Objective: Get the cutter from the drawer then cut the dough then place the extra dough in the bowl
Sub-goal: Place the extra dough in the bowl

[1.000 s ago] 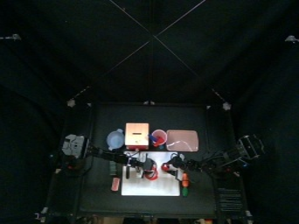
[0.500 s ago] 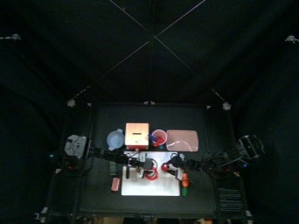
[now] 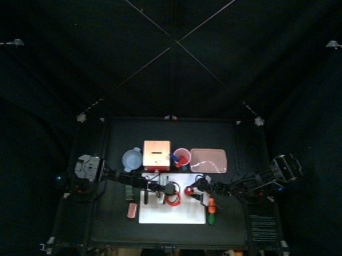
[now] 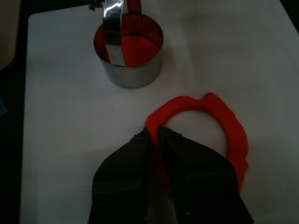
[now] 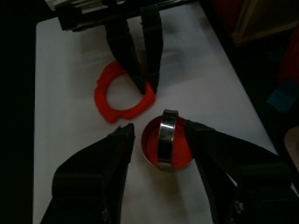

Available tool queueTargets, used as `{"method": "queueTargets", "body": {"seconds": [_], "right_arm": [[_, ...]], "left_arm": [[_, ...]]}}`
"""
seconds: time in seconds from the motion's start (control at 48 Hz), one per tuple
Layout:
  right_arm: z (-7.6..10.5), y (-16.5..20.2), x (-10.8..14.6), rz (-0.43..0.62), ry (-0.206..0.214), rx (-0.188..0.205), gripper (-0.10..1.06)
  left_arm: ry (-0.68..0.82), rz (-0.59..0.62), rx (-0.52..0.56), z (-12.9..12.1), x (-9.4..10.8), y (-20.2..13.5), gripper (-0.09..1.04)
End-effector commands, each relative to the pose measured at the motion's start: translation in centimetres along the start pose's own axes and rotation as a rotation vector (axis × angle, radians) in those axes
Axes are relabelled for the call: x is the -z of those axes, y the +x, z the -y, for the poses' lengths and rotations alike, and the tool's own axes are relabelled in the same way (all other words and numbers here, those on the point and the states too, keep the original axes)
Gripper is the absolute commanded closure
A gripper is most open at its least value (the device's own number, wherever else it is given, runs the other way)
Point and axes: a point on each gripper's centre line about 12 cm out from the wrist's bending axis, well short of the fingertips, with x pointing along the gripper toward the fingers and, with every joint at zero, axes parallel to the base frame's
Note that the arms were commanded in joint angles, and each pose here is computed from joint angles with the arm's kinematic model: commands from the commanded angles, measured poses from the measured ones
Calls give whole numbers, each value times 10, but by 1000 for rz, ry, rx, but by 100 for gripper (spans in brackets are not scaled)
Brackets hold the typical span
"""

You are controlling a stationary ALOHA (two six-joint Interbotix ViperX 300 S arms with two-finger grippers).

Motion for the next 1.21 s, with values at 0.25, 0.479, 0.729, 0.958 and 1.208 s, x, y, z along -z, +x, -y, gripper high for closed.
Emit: {"method": "queueTargets", "body": {"seconds": [0.25, 0.479, 0.729, 0.958, 1.208], "right_arm": [[1, -3, -9, 24, 21, -3, 12], [2, -3, -8, 12, 25, -5, 12], [4, -2, -8, 0, 32, -2, 12], [8, 0, -9, -14, 38, 4, 12], [7, 1, -10, -15, 26, -5, 12]], "left_arm": [[-56, 160, -53, -19, -17, -93, 41], [-95, 241, -125, -40, -6, -153, 41], [-131, 380, -228, -58, 12, -221, 41], [-174, 489, -373, -77, 33, -269, 41], [-233, 410, -453, -85, 70, -273, 41]]}}
